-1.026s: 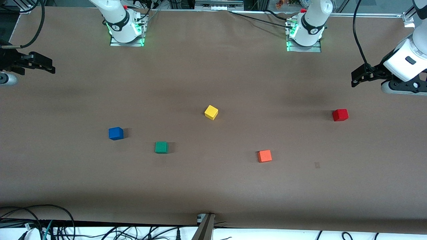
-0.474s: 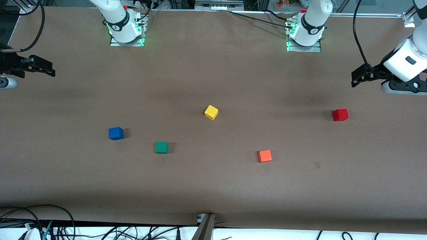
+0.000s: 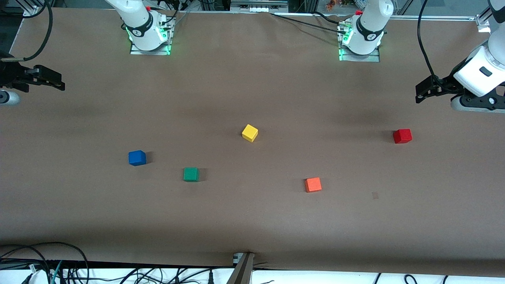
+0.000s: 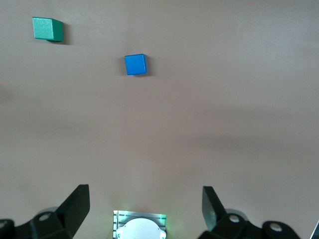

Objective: Pass red block to right arm, stack on blue

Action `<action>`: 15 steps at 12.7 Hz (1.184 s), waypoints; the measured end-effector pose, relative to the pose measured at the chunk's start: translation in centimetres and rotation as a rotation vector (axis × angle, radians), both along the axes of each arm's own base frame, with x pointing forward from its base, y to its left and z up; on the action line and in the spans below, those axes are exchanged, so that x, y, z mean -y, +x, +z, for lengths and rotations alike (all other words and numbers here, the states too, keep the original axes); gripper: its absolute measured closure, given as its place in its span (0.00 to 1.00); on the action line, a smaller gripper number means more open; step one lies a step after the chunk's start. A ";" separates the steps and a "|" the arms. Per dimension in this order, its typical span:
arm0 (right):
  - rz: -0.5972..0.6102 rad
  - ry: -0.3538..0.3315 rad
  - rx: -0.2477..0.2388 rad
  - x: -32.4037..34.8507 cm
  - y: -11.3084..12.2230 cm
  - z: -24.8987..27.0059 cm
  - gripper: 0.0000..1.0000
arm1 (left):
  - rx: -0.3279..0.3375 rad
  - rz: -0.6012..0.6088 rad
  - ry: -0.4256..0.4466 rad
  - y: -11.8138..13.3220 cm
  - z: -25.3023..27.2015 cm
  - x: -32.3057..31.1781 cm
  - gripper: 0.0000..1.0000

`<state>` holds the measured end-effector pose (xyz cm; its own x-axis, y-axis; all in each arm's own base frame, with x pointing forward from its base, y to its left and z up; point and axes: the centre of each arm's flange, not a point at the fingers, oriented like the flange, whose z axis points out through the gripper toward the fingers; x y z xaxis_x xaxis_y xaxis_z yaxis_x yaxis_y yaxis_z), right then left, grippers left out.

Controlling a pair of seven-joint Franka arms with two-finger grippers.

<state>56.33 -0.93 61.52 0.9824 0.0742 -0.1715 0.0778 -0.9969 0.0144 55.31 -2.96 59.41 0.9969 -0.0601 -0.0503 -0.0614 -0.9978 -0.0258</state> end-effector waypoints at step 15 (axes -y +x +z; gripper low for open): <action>0.000 0.000 -0.001 0.0 0.1 -0.1 0.00 | -0.016 0.010 0.000 0.4 -0.9 -0.5 0.00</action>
<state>56.38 -0.93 61.46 0.9822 0.0743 -0.1724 0.0779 -0.9969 0.0143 55.75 -2.44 58.52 0.9965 -0.0504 -0.0663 -0.0521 -0.9983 -0.0253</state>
